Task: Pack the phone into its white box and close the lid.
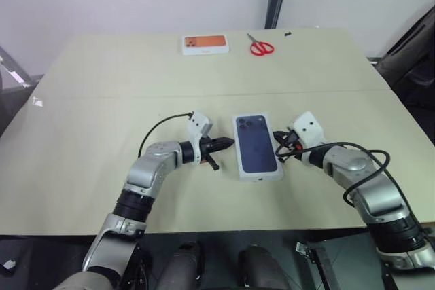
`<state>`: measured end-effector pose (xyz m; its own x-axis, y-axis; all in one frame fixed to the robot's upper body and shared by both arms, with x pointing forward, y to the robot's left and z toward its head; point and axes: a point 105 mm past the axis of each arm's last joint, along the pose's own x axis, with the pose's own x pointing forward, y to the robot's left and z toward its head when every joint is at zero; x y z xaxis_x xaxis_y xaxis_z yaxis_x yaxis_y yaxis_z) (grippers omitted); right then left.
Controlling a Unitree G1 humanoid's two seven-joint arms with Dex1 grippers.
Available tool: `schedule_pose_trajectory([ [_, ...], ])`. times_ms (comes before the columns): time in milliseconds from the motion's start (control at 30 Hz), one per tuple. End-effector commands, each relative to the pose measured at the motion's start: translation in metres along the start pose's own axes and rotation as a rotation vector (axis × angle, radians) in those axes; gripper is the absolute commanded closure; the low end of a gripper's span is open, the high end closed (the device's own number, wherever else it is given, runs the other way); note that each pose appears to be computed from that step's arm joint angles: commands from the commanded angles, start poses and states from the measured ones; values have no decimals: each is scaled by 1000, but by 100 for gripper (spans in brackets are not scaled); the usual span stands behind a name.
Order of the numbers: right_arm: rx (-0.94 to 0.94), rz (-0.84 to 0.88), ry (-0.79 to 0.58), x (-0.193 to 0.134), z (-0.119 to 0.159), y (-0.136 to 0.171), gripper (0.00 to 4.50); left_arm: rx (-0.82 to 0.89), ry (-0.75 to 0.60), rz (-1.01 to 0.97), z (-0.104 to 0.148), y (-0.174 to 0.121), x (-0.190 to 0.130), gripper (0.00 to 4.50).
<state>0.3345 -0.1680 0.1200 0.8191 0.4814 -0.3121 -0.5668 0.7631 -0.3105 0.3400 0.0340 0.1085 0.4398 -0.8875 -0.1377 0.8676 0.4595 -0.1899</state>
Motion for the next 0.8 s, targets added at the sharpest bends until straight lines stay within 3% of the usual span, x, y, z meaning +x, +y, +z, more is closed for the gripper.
schedule_pose_trajectory([
  [33,-31,35,-54,1,15,7,448,62,-25,-67,14,-17,8,450],
  [400,-38,3,-6,-2,2,3,448,41,-37,-33,13,-14,13,450],
  [800,-67,-12,-15,-4,5,0,448,58,-25,-30,10,-12,8,450],
])
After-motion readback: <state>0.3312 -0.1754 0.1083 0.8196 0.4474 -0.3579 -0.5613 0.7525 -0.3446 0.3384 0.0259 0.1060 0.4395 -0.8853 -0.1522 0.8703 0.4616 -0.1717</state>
